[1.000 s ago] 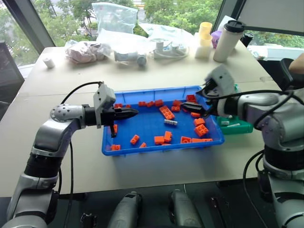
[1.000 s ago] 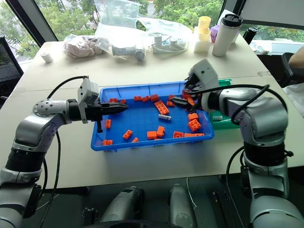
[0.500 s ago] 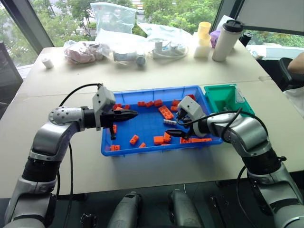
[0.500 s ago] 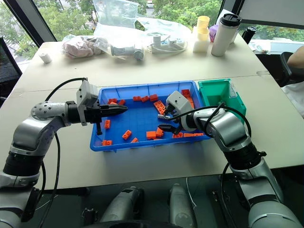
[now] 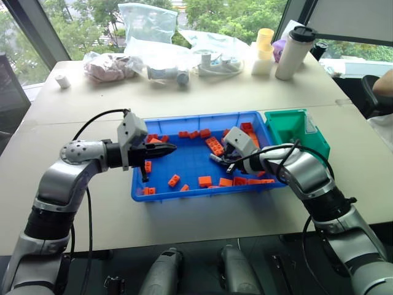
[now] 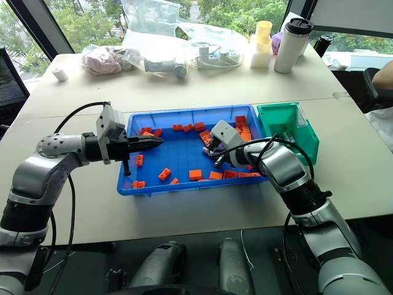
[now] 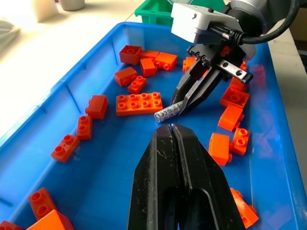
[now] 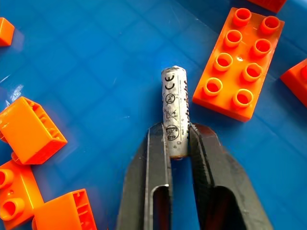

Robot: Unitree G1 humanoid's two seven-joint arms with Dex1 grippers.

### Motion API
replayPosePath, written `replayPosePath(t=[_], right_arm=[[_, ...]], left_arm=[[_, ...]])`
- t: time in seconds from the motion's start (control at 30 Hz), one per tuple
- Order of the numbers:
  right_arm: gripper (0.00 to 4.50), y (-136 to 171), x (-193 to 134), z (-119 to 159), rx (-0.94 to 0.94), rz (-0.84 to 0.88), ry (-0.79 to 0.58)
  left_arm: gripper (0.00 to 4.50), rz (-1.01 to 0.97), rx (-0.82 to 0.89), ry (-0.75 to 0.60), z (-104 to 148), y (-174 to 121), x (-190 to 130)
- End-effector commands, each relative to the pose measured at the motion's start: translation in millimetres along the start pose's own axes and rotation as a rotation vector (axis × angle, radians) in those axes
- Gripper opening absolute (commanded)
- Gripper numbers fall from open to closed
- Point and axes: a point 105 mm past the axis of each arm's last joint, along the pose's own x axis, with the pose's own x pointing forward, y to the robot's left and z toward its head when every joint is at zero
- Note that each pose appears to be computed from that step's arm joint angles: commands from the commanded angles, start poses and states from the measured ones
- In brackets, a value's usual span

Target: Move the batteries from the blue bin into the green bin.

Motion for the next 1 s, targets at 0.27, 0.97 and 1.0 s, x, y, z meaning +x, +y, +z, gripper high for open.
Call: replayPosePath(t=[0.27, 0.97, 1.0], right_arm=[[0.01, -60.1, -119.3, 61.9, 0.102, -0.271, -0.284], [3.56, -96.8, -161.1, -22.1, 0.165, -0.501, -0.085], [4.09, -96.9, -163.0, -20.5, 0.148, -0.506, -0.079]], left_arm=[[0.00, -0.007, 0.025, -0.027, 8.6, -2.7, -2.3], [0.00, -0.042, 0.013, -0.036, 8.8, 0.8, -1.4], [0.00, -0.042, 0.012, -0.036, 8.9, 0.7, -2.0]])
